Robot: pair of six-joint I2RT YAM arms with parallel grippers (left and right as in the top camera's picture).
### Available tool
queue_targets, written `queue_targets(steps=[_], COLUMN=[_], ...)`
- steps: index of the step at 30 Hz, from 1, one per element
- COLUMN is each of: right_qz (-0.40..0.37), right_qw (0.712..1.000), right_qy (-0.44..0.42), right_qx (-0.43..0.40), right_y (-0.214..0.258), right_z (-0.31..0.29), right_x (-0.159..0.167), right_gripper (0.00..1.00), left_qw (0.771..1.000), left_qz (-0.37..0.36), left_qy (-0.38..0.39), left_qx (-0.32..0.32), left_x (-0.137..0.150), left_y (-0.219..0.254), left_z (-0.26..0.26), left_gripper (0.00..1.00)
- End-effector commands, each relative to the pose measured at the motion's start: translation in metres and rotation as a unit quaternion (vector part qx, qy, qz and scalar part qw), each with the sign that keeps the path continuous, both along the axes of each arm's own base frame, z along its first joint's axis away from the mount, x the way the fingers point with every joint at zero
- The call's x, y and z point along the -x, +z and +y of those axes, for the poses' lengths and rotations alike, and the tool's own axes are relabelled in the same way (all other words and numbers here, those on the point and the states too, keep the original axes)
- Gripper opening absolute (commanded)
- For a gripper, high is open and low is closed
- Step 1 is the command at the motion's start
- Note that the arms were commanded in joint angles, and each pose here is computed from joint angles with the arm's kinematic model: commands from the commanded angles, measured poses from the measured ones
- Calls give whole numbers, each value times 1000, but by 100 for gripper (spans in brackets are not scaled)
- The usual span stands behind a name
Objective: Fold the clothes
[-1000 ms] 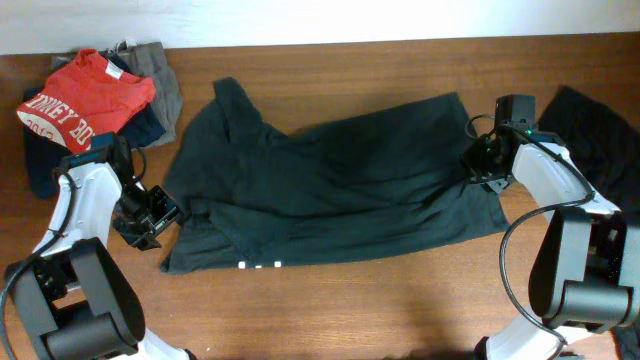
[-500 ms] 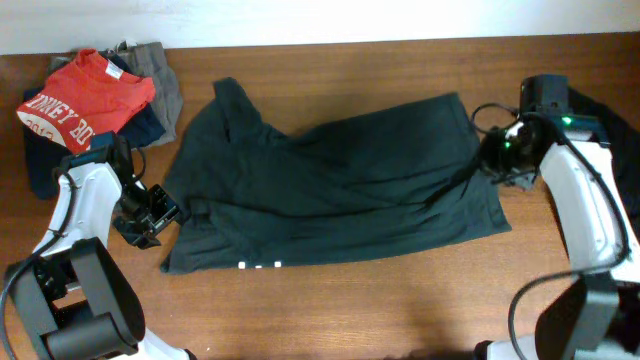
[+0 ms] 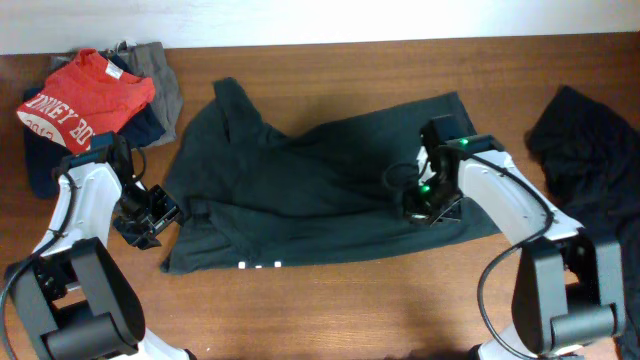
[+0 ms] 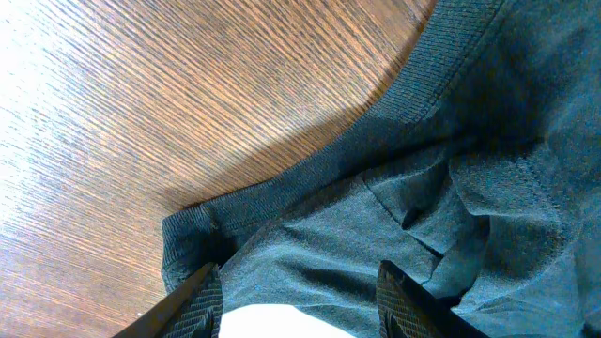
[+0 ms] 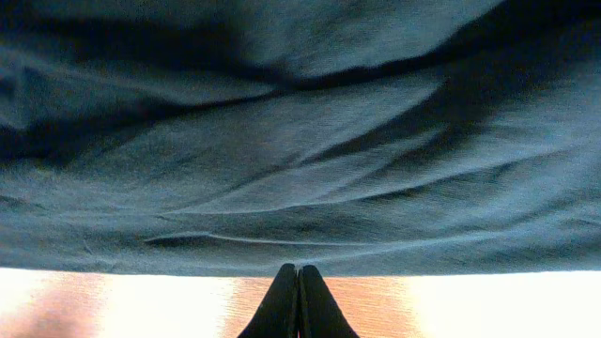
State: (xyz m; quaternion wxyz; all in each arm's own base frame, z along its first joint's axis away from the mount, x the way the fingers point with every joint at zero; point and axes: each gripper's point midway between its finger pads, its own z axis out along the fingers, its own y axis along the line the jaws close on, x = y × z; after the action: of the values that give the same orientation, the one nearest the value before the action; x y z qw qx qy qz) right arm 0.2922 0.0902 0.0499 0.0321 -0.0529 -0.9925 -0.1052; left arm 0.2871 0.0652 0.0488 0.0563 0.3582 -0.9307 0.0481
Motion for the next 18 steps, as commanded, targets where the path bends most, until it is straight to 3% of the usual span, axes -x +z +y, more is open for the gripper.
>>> queue_targets(steps=[1, 9, 18], right_qz=[27, 55, 60], right_qw=[1000, 998, 998], right_qy=[6, 6, -3], right_qx=[13, 17, 19], right_y=[-16, -50, -51], right_z=[4, 5, 5], right_x=[7, 4, 5], right_gripper=[4, 4, 4], left_qw=[1000, 1000, 1000], left_qz=[-18, -18, -17], left_qy=[-6, -6, -6], left_qx=[1, 1, 1], left_x=[-6, -6, -5], left_y=[10, 10, 10], left_z=[1, 1, 1], left_gripper=[53, 53, 53])
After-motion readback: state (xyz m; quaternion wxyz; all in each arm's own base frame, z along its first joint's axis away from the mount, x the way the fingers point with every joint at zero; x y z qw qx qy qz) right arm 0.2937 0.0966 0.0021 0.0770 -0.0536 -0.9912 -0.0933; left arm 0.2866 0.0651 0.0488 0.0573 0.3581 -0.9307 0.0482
